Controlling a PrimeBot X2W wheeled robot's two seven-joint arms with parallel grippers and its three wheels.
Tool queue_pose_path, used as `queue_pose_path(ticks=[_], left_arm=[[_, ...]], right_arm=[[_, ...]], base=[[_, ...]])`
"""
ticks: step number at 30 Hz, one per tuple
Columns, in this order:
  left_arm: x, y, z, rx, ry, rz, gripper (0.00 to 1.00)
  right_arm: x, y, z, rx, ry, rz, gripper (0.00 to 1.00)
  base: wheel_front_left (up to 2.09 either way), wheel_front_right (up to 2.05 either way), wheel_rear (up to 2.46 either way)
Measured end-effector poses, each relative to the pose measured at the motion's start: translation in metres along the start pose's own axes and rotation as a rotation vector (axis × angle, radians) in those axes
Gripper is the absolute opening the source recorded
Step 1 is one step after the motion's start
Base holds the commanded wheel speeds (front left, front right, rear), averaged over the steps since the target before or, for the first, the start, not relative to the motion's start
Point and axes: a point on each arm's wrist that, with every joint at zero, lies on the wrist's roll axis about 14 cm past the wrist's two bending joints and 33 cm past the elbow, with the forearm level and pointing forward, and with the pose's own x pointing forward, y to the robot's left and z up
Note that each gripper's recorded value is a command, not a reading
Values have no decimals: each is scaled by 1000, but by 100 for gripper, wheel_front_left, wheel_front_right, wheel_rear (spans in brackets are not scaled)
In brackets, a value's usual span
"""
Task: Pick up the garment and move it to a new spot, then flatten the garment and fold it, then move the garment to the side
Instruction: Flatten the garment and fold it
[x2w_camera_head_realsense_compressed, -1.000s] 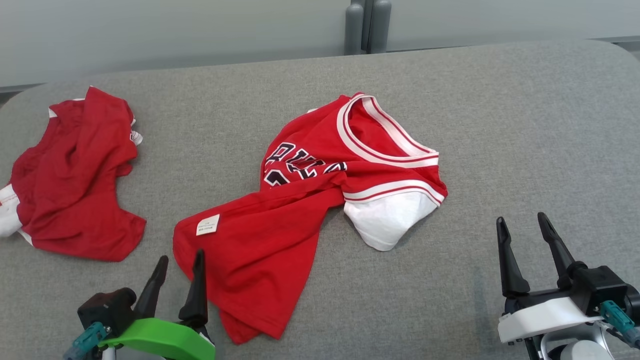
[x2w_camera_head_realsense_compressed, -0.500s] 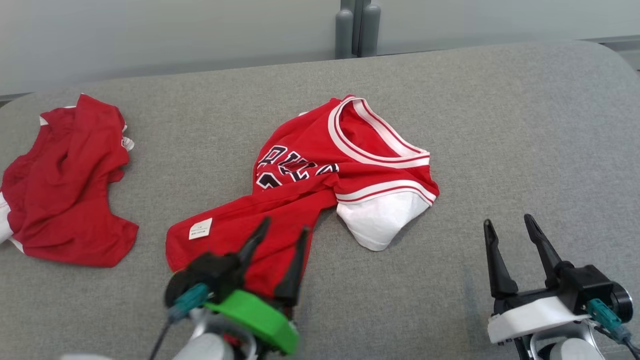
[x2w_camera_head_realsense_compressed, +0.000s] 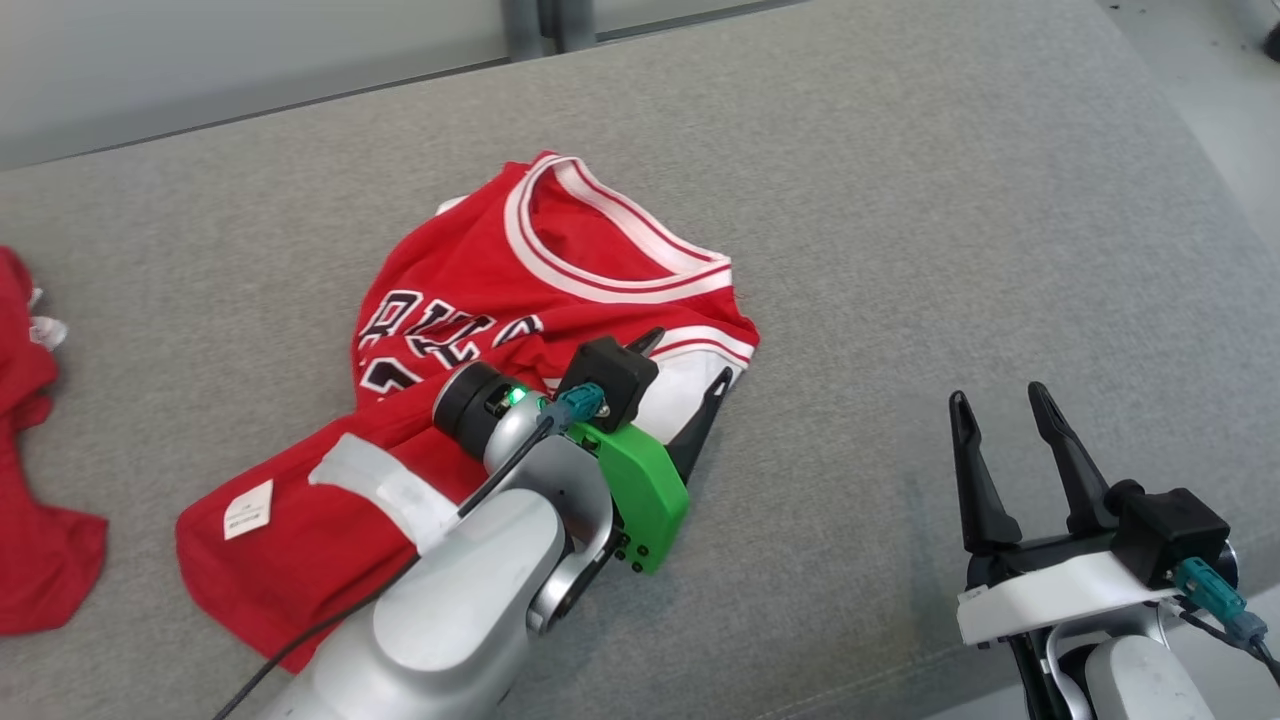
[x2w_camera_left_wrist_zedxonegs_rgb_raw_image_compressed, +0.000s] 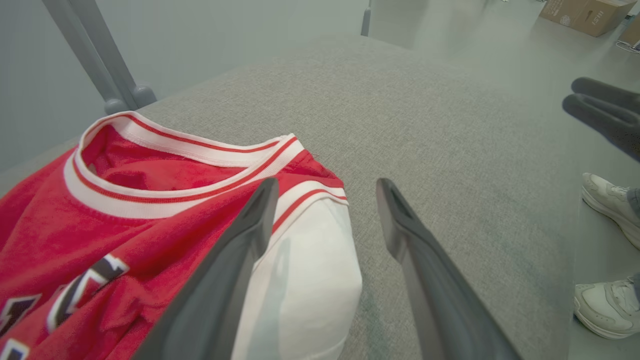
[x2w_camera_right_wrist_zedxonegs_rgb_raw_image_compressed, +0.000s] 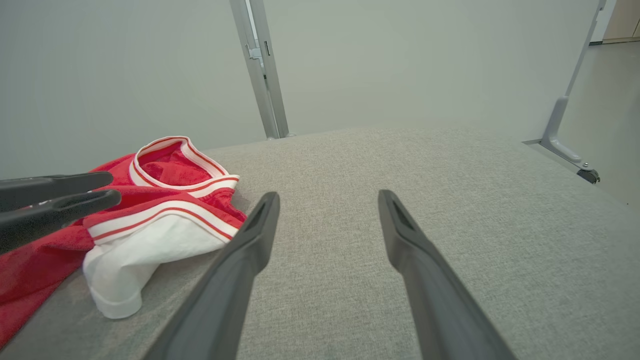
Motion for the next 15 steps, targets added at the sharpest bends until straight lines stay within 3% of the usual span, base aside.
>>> queue_pose_path(ticks=[8, 15], left_arm=[[41, 4, -33, 81, 161, -50, 100], [50, 8, -76, 127, 340, -67, 100]], right_arm=[[-23, -38, 0, 8, 18, -132, 100], [-41, -58, 0, -9, 30, -207, 100]], base=[[0, 0, 0], [0, 0, 0]])
